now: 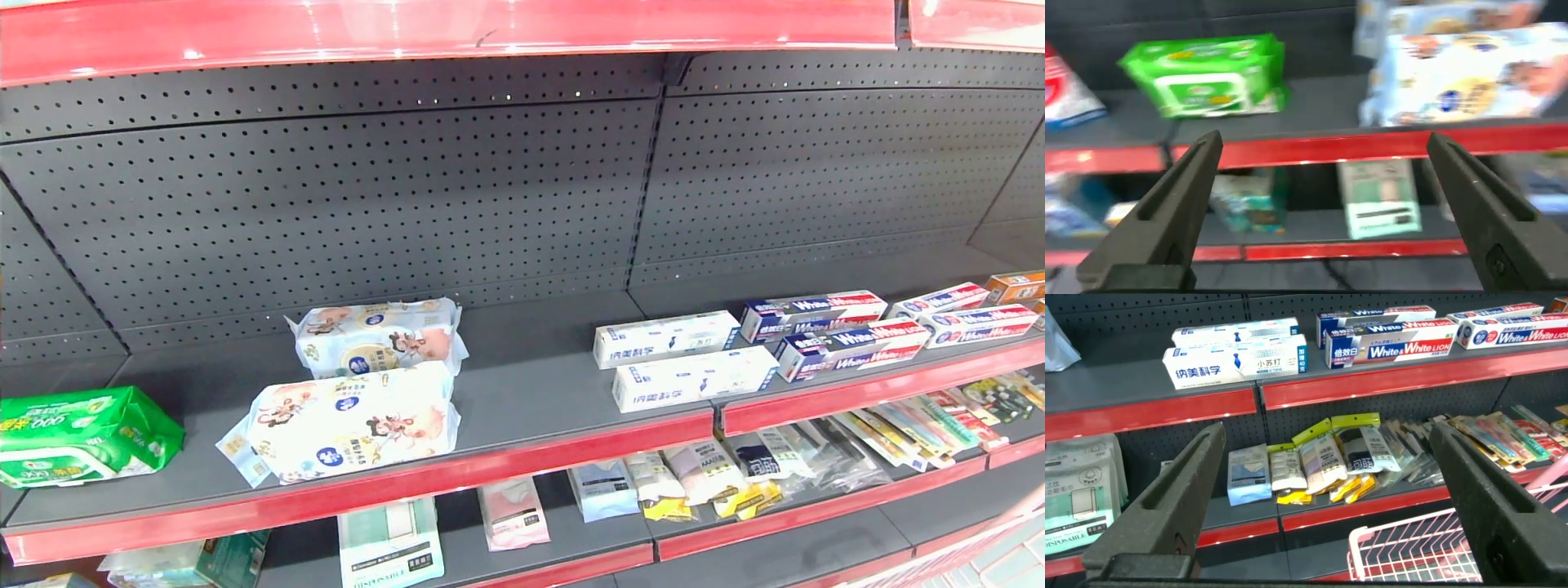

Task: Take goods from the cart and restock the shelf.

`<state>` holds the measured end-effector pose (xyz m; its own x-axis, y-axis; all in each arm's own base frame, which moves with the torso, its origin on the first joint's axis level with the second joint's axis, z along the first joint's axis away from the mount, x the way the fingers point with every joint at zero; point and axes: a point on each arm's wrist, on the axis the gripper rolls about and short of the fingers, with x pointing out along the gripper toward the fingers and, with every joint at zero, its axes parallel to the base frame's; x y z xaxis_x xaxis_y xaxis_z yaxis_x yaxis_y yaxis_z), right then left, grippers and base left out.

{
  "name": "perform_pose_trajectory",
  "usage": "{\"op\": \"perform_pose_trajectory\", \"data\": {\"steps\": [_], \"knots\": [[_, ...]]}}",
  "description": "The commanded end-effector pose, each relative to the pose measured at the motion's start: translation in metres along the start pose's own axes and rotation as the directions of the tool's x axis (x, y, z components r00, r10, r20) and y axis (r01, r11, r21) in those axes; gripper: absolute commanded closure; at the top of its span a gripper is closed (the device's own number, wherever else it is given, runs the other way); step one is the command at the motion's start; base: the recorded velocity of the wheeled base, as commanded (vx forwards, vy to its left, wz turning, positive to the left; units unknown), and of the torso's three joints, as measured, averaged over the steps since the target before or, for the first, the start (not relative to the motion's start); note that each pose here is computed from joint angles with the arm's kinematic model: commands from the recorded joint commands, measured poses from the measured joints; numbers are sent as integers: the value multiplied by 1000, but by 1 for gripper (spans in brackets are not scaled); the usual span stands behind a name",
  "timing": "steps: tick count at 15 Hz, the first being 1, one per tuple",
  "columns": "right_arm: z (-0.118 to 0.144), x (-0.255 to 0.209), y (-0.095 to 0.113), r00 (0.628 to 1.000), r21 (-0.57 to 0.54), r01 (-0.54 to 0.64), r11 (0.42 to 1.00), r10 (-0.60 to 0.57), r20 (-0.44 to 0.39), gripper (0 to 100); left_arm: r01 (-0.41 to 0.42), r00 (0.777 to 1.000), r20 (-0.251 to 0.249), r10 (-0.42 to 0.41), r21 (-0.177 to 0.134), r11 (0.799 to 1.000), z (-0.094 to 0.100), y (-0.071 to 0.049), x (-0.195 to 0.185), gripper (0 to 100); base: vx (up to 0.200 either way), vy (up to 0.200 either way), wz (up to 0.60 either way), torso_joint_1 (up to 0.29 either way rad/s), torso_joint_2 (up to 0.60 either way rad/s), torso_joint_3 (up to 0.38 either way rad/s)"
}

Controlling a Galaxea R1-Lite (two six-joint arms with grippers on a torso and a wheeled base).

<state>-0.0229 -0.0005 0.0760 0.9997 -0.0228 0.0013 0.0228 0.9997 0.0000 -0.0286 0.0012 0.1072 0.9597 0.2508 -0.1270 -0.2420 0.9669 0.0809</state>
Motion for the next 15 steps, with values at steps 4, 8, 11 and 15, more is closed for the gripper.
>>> {"op": "perform_pose_trajectory", "data": {"steps": [4, 8, 11, 15], "knots": [[0, 0, 0, 1000, 0, 0, 1000, 0, 0, 0, -189, 982, 12, 189, 16, 982, 2, 5, -2, 0, 0, 0, 0, 0, 0, 0], [0, 0, 0, 1000, 0, -1, 1000, 1, 0, 0, -89, 996, -8, 91, 97, 991, 33, 4, 3, 0, 0, 0, 0, 0, 0, 0], [0, 0, 0, 1000, 0, 0, 1000, 0, 0, 0, 87, 990, -122, -72, 123, 989, 79, -2, 33, 0, 0, 0, 0, 0, 0, 0], [0, 0, 0, 1000, 0, 0, 1000, 0, 0, 0, 115, 923, -382, -42, 172, 978, 99, -15, 101, 0, 0, 0, 0, 0, 0, 0]]}}
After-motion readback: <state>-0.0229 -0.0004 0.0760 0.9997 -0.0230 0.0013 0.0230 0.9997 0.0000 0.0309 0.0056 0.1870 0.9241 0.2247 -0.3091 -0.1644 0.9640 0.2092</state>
